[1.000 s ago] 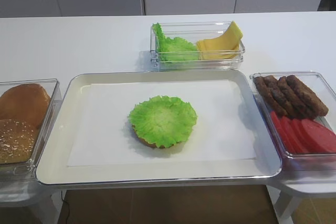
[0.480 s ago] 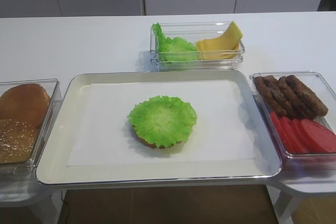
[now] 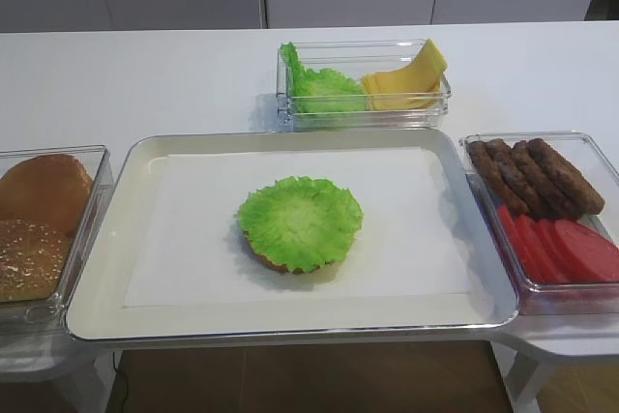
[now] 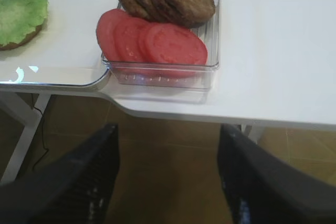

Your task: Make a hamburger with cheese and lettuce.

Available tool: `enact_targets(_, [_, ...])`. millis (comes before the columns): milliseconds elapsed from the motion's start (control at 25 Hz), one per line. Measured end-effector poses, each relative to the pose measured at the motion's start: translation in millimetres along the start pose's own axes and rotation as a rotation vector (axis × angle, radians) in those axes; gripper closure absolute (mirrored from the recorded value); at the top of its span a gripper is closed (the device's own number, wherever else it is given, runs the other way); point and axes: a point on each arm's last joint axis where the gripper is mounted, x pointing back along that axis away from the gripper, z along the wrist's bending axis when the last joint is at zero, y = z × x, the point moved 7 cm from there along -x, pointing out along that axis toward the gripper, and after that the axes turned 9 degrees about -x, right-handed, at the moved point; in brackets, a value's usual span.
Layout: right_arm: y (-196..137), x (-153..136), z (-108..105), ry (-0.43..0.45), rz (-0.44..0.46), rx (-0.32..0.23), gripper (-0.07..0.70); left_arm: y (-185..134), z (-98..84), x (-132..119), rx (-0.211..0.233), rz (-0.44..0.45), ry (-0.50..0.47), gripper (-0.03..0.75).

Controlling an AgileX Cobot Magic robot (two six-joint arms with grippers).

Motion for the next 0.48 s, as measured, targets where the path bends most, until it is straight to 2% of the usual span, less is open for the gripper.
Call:
enact_targets(120, [6.4, -0.9, 1.9, 0.011, -0.042, 0.042, 0.165, 0.0, 0.0, 0.0, 0.000, 0.000, 0.000, 0.283])
enact_targets(240, [4.7, -5.3, 1.4, 0.010, -0.039, 0.074, 0.165, 0.0, 0.0, 0.0, 0.000, 0.000, 0.000, 0.283])
enact_targets(480, [3.7, -9.9, 1.9, 0.015, -0.041, 0.082, 0.165, 0.0, 0.0, 0.0, 0.000, 0.000, 0.000, 0.283])
